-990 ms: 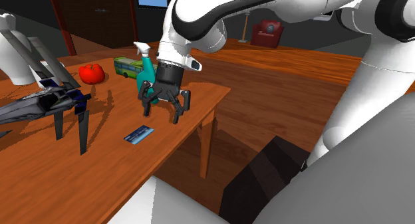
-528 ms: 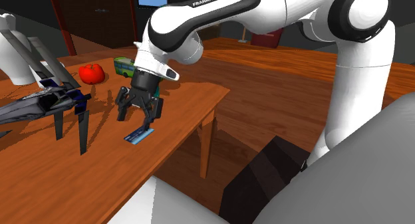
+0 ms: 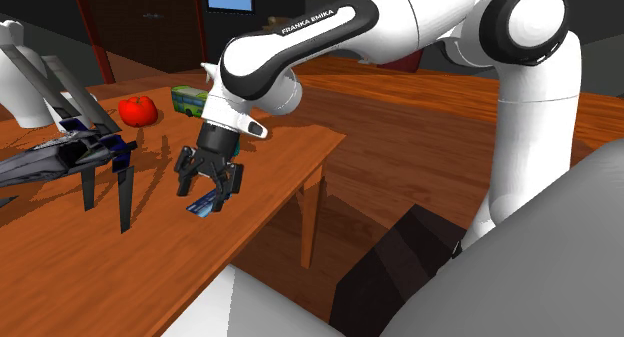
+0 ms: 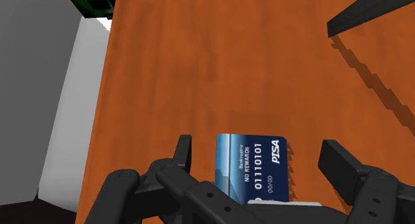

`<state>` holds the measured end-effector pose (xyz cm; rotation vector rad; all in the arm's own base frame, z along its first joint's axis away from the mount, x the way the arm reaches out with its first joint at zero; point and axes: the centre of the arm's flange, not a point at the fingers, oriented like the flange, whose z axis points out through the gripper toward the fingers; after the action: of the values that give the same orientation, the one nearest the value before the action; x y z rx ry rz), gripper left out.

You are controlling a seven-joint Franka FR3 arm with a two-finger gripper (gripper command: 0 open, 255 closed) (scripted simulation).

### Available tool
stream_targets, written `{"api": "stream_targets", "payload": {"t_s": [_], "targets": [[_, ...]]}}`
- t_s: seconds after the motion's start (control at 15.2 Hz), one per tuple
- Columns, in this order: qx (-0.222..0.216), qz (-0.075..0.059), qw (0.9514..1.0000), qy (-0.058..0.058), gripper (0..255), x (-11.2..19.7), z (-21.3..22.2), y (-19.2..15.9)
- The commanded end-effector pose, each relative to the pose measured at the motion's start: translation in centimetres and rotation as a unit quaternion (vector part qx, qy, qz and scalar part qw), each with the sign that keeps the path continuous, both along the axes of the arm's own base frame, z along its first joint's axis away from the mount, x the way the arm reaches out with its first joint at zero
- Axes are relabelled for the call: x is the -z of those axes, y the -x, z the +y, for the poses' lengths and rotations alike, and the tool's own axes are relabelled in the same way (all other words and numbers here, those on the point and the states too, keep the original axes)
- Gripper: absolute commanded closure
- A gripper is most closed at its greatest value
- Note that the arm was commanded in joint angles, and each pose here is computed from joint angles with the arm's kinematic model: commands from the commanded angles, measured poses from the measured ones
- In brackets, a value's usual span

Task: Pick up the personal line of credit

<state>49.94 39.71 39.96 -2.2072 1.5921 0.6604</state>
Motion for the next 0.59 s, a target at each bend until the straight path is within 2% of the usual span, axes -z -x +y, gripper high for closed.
{"api": "stream_targets", "payload": {"t_s": [0.0,0.07,0.53], "targets": [[0.000,0.000,1.0000,0.000,0,0.37,0.05,-0.02],[0.000,0.000,1.0000,0.000,255,0.38,0.03,-0.08],[0.000,0.000,1.0000,0.000,255,0.38,0.06,-0.13]]}}
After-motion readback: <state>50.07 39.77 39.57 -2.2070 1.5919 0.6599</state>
